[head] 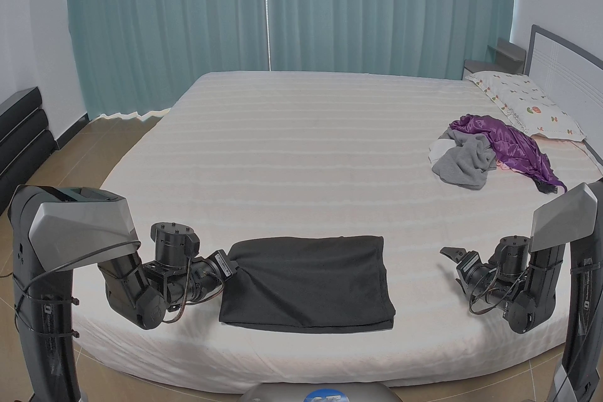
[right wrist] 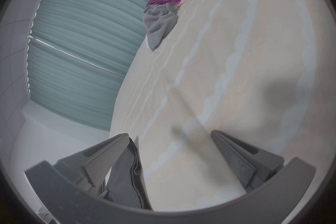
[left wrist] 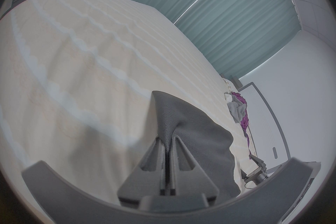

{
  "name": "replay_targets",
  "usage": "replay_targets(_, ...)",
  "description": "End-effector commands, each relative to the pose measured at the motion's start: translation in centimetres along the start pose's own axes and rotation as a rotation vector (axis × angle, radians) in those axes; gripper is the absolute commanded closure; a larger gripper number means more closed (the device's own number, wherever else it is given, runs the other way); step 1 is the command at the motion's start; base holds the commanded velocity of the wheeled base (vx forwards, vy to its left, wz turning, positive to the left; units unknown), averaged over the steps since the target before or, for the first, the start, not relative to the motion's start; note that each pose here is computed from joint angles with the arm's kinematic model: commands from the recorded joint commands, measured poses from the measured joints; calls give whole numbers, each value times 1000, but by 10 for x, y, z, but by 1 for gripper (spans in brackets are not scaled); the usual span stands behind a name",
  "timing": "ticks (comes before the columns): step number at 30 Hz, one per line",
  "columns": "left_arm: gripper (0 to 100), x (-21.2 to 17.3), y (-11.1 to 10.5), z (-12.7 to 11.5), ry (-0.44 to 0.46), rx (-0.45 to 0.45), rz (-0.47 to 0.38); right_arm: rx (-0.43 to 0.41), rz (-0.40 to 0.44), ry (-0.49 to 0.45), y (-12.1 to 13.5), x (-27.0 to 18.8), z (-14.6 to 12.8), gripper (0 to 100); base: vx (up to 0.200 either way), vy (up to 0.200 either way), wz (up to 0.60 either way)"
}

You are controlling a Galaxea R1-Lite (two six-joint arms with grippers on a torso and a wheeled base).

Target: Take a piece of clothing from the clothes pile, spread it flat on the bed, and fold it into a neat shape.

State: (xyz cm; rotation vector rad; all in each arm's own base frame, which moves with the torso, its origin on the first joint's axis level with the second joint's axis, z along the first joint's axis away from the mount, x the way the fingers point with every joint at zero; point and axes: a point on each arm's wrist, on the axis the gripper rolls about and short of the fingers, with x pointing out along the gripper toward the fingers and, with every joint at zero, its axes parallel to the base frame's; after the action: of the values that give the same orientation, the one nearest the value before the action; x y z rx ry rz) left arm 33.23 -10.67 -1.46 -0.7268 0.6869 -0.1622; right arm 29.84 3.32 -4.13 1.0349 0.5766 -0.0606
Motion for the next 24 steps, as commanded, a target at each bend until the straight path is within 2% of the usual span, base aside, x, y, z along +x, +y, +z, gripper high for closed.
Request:
replay_targets(1,100,0,0,1,-3,-1,0,-2,13,-6,1,0,1,0,0,0,0)
replay_targets(15,100,0,2,-1,4,-4,8,-2,13,-6,1,0,1,0,0,0,0)
replay_targets(16,0,0,2,-1,4,-4,8,-2,13,-6,1,0,1,0,0,0,0)
replay_targets(24,0,0,3,0,1,-6,8,-2,14,-5,1,0,1,0,0,0,0)
